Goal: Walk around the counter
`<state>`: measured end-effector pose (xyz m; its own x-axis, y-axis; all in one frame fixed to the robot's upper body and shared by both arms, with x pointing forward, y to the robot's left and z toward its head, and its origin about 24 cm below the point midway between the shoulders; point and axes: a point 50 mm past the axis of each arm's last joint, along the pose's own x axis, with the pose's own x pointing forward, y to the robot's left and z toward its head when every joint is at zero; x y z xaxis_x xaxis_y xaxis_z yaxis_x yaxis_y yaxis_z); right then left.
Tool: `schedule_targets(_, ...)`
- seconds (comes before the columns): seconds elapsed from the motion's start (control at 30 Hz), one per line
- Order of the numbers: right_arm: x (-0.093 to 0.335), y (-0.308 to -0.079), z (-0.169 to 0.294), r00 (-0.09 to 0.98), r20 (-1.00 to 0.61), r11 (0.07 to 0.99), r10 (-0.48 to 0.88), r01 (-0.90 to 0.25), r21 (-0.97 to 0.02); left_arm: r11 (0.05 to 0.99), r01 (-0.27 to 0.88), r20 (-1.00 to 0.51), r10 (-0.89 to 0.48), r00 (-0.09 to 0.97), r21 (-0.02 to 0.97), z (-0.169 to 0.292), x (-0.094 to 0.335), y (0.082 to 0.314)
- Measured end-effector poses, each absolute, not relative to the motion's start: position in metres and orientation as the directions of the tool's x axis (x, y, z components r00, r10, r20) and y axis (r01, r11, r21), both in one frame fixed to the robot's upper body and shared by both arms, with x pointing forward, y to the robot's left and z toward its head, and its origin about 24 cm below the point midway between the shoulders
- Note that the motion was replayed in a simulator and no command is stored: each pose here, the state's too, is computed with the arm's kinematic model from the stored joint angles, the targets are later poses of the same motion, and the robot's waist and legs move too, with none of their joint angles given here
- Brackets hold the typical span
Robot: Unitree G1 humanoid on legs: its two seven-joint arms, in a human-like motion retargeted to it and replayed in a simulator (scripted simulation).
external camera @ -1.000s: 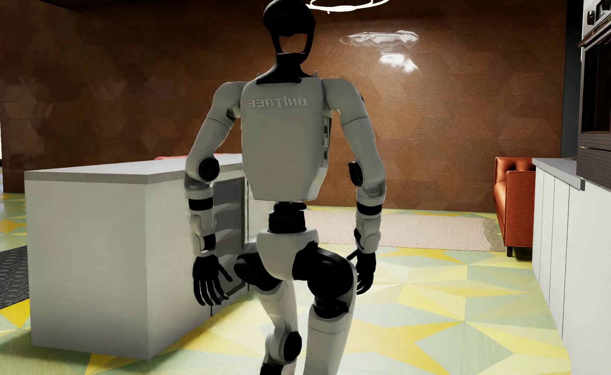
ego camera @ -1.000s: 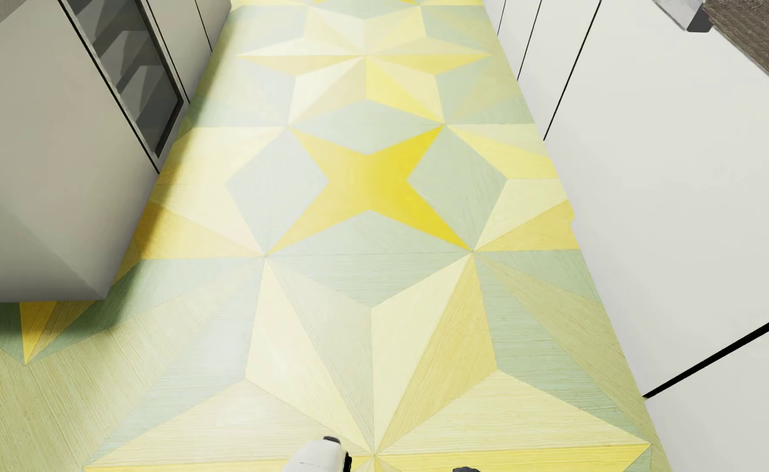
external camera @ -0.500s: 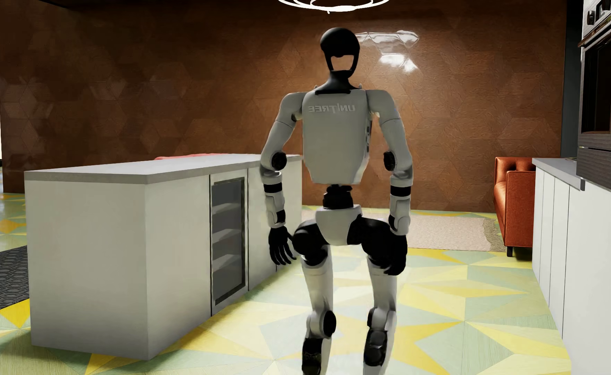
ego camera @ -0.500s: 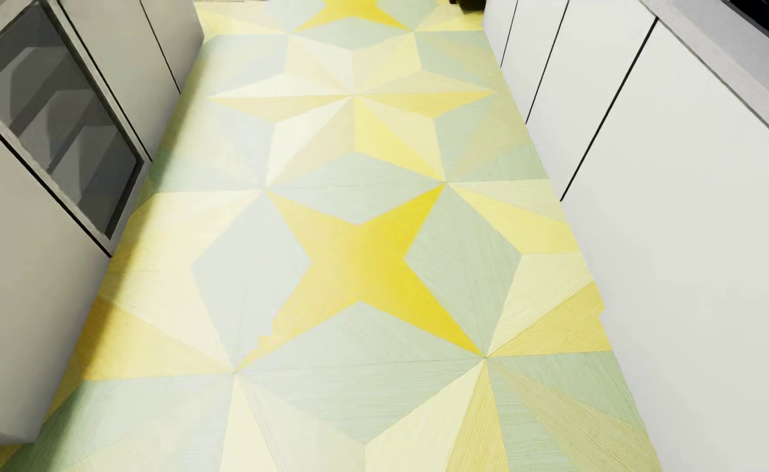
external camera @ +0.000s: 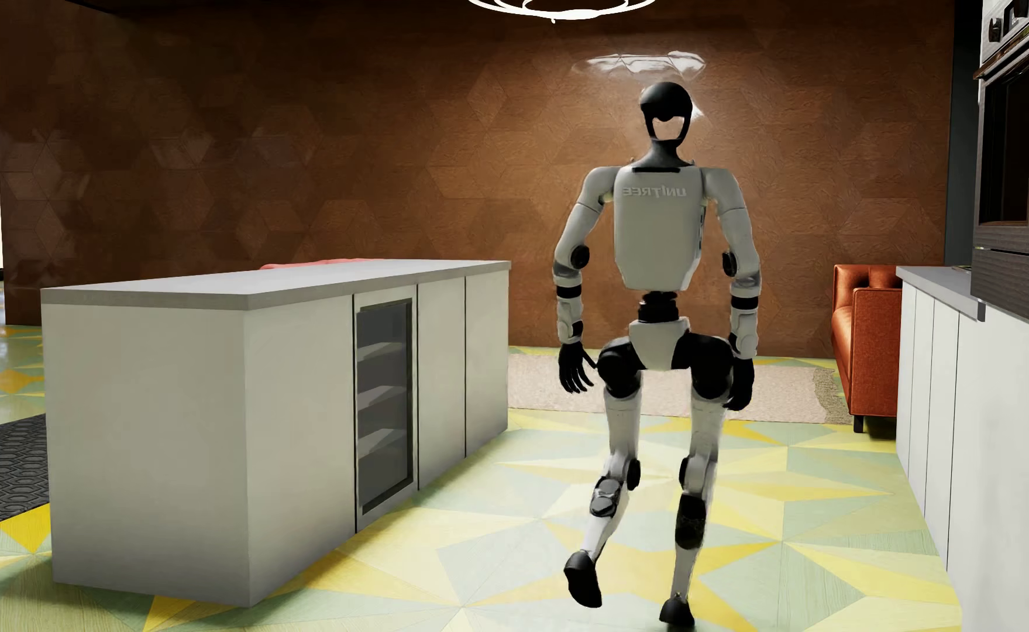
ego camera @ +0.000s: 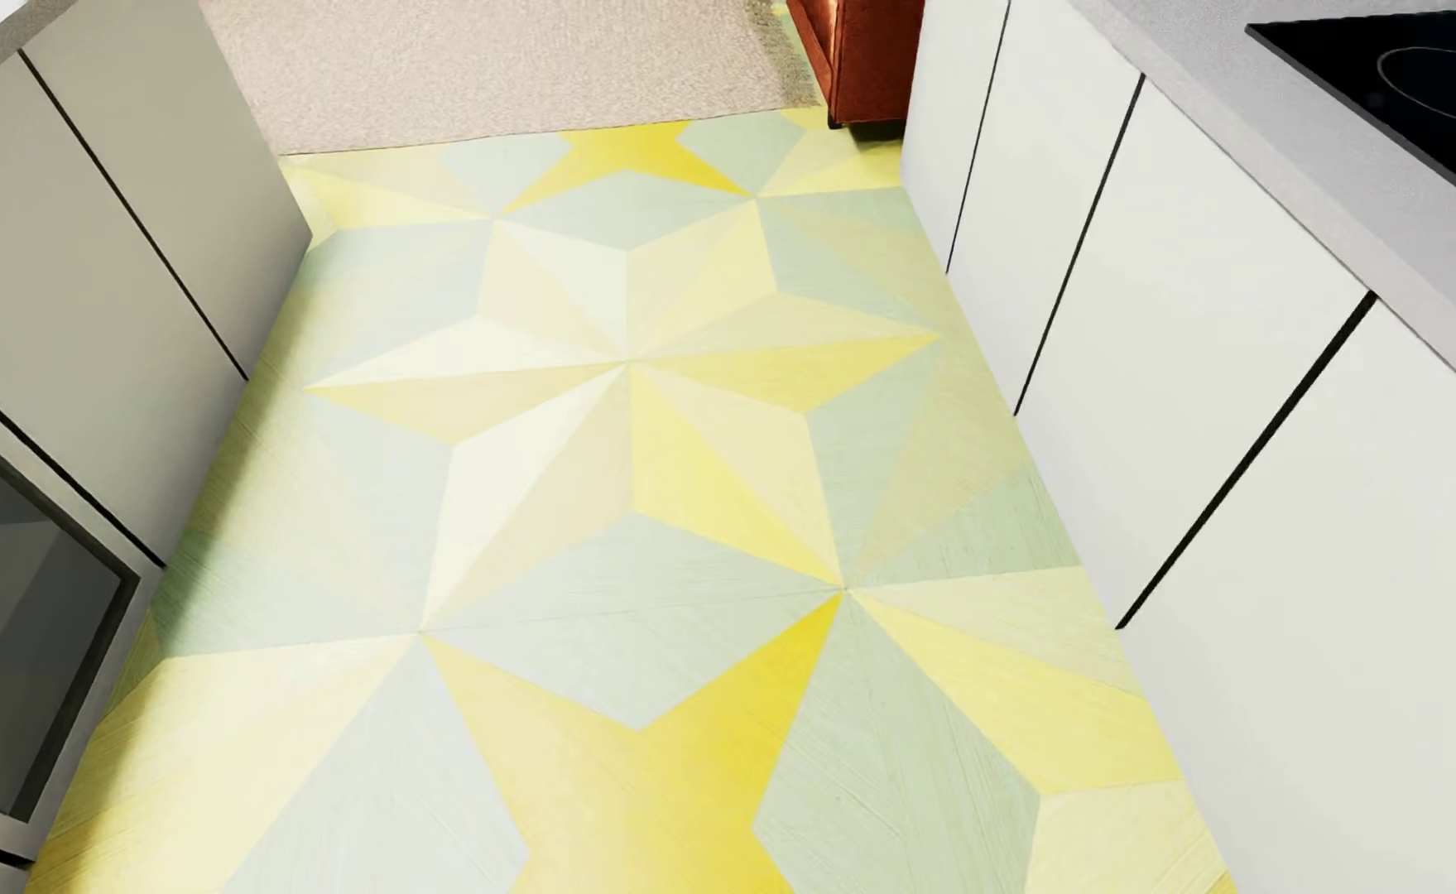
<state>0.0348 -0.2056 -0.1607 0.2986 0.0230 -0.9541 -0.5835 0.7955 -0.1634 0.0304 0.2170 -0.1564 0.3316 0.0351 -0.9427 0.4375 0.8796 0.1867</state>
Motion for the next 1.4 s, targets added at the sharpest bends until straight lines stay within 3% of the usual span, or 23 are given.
schedule_targets(0.17, 0.113, -0.207, -0.132, 0.549, -0.833, 0.791, 0.071, -0.54, -0.288, 0.891, 0.416, -0.959, 0.069, 0.275, 0.183, -0.156, 0.007, 0.226)
schedule_targets(0.27, 0.136, -0.21, -0.121, 0.614, -0.787, 0.808, 0.062, -0.493, -0.321, 0.891, 0.421, -0.971, 0.079, 0.226, 0.171, -0.158, -0.008, 0.228)
schedule_targets(0.4, 0.083, -0.21, -0.147, 0.465, -0.885, 0.85, 0.01, -0.47, -0.237, 0.896, 0.417, -0.984, 0.104, 0.144, 0.156, -0.162, -0.027, 0.23)
schedule_targets(0.6, 0.013, -0.199, -0.163, 0.257, -0.966, 0.825, 0.028, -0.551, -0.122, 0.899, 0.386, -0.913, 0.037, 0.406, 0.209, -0.149, 0.045, 0.219)
schedule_targets(0.7, -0.007, -0.2, -0.163, 0.208, -0.978, 0.823, 0.027, -0.56, -0.096, 0.895, 0.355, -0.84, 0.038, 0.541, 0.269, -0.134, 0.09, 0.224)
schedule_targets(0.77, -0.016, -0.2, -0.162, 0.184, -0.982, 0.813, 0.031, -0.577, -0.083, 0.901, 0.323, -0.819, 0.059, 0.571, 0.29, -0.13, 0.103, 0.23)
schedule_targets(0.83, -0.026, -0.203, -0.162, 0.154, -0.988, 0.812, 0.021, -0.579, -0.074, 0.914, 0.294, -0.845, 0.087, 0.528, 0.279, -0.136, 0.089, 0.234)
schedule_targets(0.93, -0.013, -0.219, -0.163, 0.175, -0.984, 0.831, -0.039, -0.54, -0.13, 0.905, 0.358, -0.918, 0.079, 0.389, 0.23, -0.15, 0.045, 0.23)
schedule_targets(1.03, 0.033, -0.222, -0.157, 0.312, -0.95, 0.826, -0.029, -0.528, -0.198, 0.89, 0.414, -0.955, 0.073, 0.289, 0.193, -0.154, 0.009, 0.229)
schedule_targets(1.2, 0.126, -0.222, -0.12, 0.615, -0.788, 0.841, 0.013, -0.433, -0.324, 0.889, 0.424, -0.985, 0.152, 0.082, 0.173, -0.151, -0.059, 0.251)
schedule_targets(1.27, 0.148, -0.224, -0.109, 0.676, -0.737, 0.851, 0.008, -0.391, -0.35, 0.89, 0.426, -0.985, 0.173, 0.013, 0.162, -0.148, -0.079, 0.255)
schedule_targets(1.33, 0.135, -0.228, -0.116, 0.646, -0.763, 0.874, -0.023, -0.358, -0.33, 0.887, 0.434, -0.981, 0.188, -0.037, 0.154, -0.147, -0.091, 0.258)
schedule_targets(1.4, 0.095, -0.232, -0.138, 0.511, -0.858, 0.88, -0.062, -0.378, -0.289, 0.881, 0.447, -0.984, 0.181, -0.008, 0.158, -0.151, -0.077, 0.256)
